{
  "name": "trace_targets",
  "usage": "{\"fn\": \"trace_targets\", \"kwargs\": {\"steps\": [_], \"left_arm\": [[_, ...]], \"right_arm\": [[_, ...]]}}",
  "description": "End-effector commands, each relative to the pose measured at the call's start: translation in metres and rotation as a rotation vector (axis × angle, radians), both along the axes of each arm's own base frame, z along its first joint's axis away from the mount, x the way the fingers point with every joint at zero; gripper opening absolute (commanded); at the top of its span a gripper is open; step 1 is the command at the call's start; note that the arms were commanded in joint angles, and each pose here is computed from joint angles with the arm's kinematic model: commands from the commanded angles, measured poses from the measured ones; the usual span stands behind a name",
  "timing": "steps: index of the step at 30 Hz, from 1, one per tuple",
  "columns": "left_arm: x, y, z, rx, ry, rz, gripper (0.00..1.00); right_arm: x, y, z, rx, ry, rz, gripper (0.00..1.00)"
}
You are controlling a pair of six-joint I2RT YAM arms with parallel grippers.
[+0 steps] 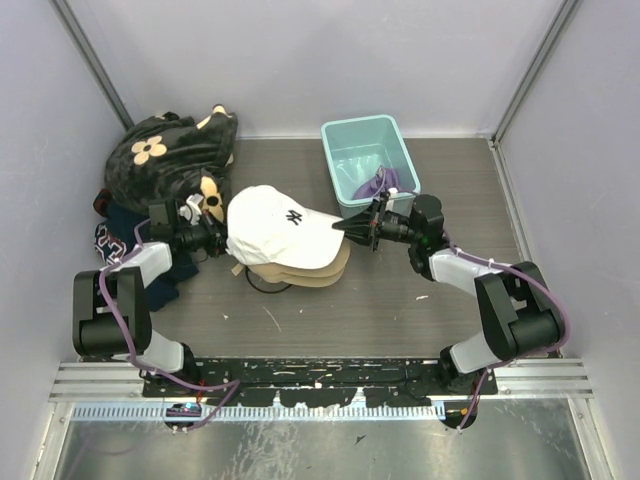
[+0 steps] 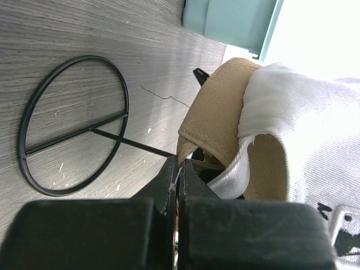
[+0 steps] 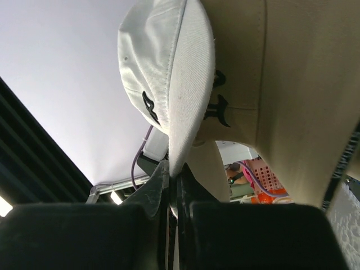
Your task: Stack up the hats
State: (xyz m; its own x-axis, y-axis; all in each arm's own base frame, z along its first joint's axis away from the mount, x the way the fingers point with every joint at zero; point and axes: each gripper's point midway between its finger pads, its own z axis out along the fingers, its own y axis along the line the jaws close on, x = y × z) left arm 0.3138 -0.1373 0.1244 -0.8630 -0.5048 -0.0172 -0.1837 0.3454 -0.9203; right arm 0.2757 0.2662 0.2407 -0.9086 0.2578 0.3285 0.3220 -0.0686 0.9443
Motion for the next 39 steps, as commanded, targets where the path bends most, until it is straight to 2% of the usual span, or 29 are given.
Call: {"fn": "trace_targets", "kwargs": {"steps": [1, 17, 27, 32, 39], "left_arm": [[-0.002, -0.001, -0.017, 0.026, 0.038, 0.005, 0.00], [-0.007, -0.002, -0.028, 0.037, 0.061, -0.005, 0.00], [-0.010, -0.002, -0.034, 0.049, 0.073, -0.007, 0.00], [-0.003, 0.001, -0.012, 0.035, 0.044, 0.010, 0.00], [0.008, 0.026, 0.032, -0.016, -0.036, 0.081, 0.25]], "right_arm": [[-0.028, -0.003, -0.004, -0.033, -0.045, 0.085, 0.01], [-0.045, -0.026, -0.062, -0.129, 0.043, 0.024, 0.01], [-0.039, -0.025, -0.071, -0.167, 0.029, 0.047, 0.01], [-0.035, -0.024, -0.062, -0.228, -0.026, 0.079, 0.01], [-0.031, -0.022, -0.051, -0.237, -0.050, 0.092, 0.01]]}}
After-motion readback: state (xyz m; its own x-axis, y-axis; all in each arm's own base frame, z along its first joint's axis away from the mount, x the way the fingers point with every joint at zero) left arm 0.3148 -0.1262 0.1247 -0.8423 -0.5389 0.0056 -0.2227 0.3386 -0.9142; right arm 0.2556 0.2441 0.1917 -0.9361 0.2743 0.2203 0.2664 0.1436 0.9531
